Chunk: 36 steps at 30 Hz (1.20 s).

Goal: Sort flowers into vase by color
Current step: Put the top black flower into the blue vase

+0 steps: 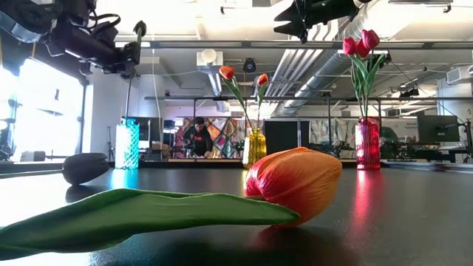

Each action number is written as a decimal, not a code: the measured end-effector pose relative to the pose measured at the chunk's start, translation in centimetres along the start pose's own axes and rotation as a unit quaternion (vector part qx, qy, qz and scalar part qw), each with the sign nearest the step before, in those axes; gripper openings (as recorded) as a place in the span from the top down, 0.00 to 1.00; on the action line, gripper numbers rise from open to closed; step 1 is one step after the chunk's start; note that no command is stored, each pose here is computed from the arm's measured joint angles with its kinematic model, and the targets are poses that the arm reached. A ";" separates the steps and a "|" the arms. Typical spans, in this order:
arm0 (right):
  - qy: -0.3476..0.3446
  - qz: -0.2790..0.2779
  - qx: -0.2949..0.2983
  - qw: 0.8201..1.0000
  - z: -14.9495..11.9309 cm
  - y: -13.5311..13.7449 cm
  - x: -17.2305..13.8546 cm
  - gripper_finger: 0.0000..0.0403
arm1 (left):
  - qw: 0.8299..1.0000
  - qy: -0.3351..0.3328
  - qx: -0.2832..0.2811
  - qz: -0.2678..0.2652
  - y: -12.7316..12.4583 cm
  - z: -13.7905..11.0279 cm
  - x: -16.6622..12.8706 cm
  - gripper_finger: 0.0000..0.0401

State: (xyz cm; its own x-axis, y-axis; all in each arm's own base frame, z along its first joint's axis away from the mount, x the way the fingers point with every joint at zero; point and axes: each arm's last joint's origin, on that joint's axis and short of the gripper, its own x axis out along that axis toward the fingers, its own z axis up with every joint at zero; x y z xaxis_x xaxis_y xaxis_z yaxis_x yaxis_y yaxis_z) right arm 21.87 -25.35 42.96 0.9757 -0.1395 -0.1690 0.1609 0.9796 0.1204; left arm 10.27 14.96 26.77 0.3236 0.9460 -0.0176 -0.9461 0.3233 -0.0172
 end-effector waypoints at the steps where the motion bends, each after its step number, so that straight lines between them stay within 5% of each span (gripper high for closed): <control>1: 0.000 0.000 0.000 1.000 0.0 0.0 0.0 0.53 | 1.000 0.000 0.000 0.000 0.0 0.0 0.0 0.97; 13: 0.009 0.000 0.018 1.000 -0.2 0.0 0.0 0.53 | 1.000 0.013 -0.014 0.003 0.0 -0.3 0.0 0.90; 23: 0.003 0.000 0.024 1.000 -0.1 0.0 0.0 0.53 | 0.998 0.053 -0.045 0.001 0.0 -1.0 -0.1 0.66; 36: -0.002 0.000 0.017 1.000 0.1 0.0 0.0 0.53 | 0.983 0.175 -0.032 -0.043 -0.2 2.5 -0.8 0.47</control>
State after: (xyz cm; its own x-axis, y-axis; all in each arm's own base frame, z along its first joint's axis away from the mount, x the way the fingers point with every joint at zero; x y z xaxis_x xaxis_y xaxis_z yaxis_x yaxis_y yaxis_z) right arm 21.87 -25.35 43.02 0.9762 -0.1402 -0.1652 0.1658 0.9742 0.1533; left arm 10.16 14.16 29.26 0.3973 0.8460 -0.3555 -0.9159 0.3896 -0.0965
